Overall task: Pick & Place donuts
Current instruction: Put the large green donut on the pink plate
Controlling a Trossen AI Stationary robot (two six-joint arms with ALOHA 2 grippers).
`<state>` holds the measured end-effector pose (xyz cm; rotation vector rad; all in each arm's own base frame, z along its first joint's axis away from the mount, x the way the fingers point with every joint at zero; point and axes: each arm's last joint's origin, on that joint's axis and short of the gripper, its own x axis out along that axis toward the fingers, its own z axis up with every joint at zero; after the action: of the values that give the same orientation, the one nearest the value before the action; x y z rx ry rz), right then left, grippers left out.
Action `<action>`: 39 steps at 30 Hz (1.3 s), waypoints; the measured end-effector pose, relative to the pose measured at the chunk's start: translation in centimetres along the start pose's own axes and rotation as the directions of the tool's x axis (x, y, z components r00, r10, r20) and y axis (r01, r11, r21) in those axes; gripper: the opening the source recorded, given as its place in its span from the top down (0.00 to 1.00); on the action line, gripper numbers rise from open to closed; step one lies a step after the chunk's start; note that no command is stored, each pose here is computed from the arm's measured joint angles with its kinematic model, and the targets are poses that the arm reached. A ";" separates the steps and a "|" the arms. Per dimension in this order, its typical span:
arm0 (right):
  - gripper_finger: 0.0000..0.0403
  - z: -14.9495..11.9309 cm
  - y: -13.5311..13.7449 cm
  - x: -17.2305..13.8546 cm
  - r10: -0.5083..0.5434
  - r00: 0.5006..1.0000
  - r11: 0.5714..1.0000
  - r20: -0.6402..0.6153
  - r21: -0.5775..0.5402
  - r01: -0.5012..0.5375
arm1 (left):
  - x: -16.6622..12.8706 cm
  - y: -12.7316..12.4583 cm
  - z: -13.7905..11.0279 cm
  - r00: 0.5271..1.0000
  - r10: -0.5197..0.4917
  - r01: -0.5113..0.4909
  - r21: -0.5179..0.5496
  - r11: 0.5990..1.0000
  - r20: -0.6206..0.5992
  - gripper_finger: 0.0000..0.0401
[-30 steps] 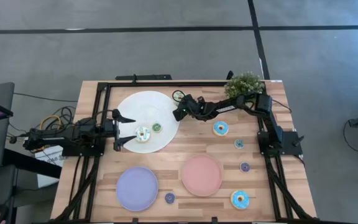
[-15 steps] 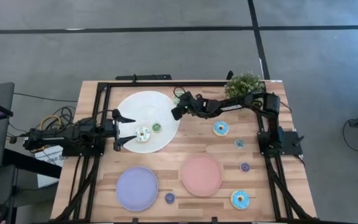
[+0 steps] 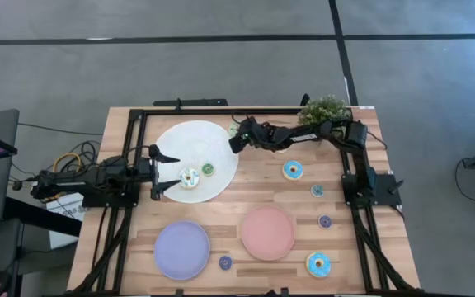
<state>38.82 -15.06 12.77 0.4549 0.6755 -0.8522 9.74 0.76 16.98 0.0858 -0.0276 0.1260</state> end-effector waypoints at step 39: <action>0.79 1.7 -0.4 0.6 -0.011 0.995 0.998 -0.096 0.059 0.017 | 0.0 0.0 0.0 1.000 0.000 0.000 0.000 1.000 0.000 0.15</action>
<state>39.36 -16.64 13.53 0.5482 0.7435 -0.8702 9.74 0.76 16.98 0.0858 -0.0280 0.1260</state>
